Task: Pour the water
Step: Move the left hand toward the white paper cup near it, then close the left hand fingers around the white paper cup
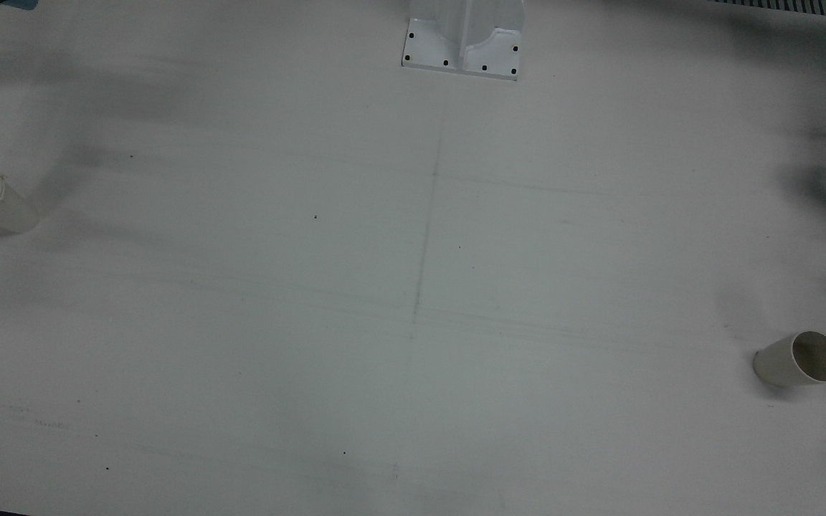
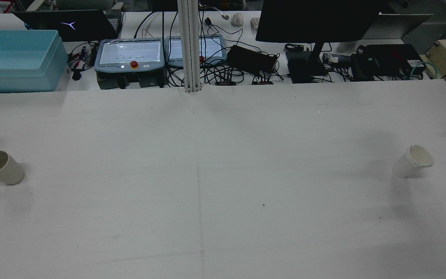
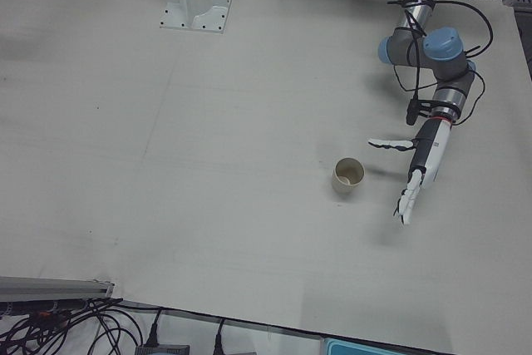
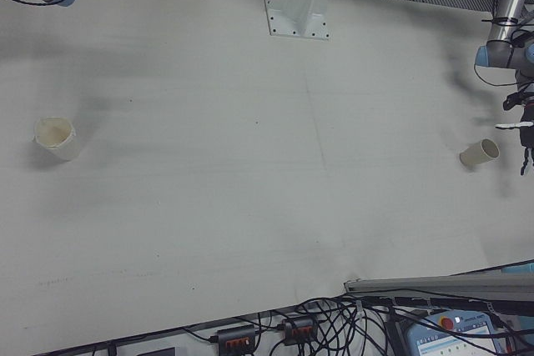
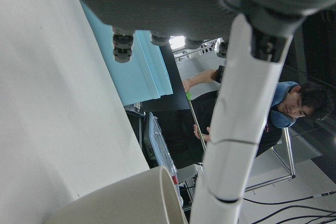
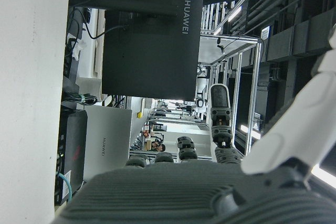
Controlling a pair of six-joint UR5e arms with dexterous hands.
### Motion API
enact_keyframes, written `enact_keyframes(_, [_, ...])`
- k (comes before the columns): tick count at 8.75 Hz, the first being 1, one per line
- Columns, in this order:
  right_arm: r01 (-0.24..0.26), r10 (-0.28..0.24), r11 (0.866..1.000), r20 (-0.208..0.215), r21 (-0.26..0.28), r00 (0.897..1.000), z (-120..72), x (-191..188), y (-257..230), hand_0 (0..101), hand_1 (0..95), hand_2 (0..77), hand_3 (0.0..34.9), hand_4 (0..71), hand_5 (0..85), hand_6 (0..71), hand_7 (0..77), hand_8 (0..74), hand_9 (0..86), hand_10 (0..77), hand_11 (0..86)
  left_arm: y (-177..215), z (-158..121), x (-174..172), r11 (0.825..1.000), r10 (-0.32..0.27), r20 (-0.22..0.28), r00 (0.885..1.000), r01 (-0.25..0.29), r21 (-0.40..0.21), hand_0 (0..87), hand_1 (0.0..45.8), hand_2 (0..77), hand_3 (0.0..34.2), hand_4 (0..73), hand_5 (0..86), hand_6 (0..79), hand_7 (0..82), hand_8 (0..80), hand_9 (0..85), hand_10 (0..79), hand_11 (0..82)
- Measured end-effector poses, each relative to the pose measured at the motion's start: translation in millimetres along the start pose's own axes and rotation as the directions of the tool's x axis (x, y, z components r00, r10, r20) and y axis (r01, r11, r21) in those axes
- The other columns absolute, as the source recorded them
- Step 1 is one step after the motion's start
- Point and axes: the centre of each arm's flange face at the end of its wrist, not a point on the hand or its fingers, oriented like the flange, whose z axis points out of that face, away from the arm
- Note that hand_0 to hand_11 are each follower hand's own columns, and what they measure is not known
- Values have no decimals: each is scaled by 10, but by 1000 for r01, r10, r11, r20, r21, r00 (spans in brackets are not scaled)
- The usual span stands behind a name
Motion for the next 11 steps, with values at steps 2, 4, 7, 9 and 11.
enact_keyframes(2, [4,-4,1000,-3,8,1000,8,15,-46,385,54,120,1,158,273,38,131,5,5,5,11,-15,-33,-66,999,23,-2,1000,-23,-28,802,213,5,150,98,0,0,5,0,11,49,98])
enact_keyframes(4, [9,-9,1000,-3,17,1000,-4,13,-91,388,54,120,2,158,278,44,131,5,5,5,11,-44,-72,-241,998,7,24,1000,-6,-62,707,169,5,134,114,0,0,5,0,11,22,60])
enact_keyframes(7, [14,-14,1000,-4,27,1000,-35,2,-143,387,54,120,9,158,278,38,131,5,5,5,11,15,28,-325,996,-8,25,1000,10,-89,774,185,5,75,136,0,5,5,0,11,22,55])
enact_keyframes(9, [14,-14,1000,-4,28,1000,-43,-1,-150,385,54,120,10,158,278,44,131,5,5,5,11,7,100,-370,996,-8,27,1000,10,-87,784,185,5,30,153,44,5,5,0,11,44,82])
enact_keyframes(11, [15,-15,999,-2,31,1000,-63,-12,-164,385,16,120,10,158,267,11,109,5,5,5,11,-74,75,-418,997,-5,41,999,8,-74,712,164,5,14,169,38,5,5,0,11,44,93])
